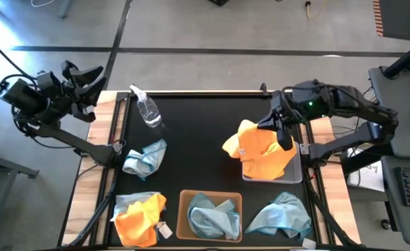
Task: Sort microfiber towel by color & place in baskets
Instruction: Put the top orange microfiber towel into the transparent bin, then put the right blue microfiber towel into the orange bin
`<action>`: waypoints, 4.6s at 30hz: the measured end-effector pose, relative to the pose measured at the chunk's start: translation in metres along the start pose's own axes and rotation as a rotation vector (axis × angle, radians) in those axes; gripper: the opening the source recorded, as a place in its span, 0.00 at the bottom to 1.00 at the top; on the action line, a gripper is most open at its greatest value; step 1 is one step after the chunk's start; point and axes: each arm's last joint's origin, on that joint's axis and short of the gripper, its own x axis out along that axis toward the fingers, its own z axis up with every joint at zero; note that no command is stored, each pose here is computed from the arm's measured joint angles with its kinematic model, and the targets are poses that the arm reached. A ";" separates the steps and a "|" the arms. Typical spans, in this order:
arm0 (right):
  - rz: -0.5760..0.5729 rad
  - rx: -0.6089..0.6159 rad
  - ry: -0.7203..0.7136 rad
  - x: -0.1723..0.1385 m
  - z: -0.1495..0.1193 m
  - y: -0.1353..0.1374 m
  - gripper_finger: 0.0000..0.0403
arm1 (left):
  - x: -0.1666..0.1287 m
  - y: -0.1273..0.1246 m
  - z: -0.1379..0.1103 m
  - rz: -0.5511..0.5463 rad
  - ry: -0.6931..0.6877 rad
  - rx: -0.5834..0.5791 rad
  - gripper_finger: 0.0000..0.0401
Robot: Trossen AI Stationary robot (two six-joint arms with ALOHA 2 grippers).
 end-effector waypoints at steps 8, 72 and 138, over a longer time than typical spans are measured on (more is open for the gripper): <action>-0.003 0.114 0.012 -0.004 -0.047 -0.006 0.02 | 0.002 -0.002 0.001 0.000 -0.013 -0.012 0.41; -0.069 0.550 0.100 0.005 -0.220 -0.030 0.02 | 0.025 -0.026 -0.008 0.000 -0.010 0.047 0.41; 0.008 0.293 0.299 0.030 -0.123 -0.017 0.33 | 0.024 -0.026 -0.010 -0.007 0.010 0.085 0.41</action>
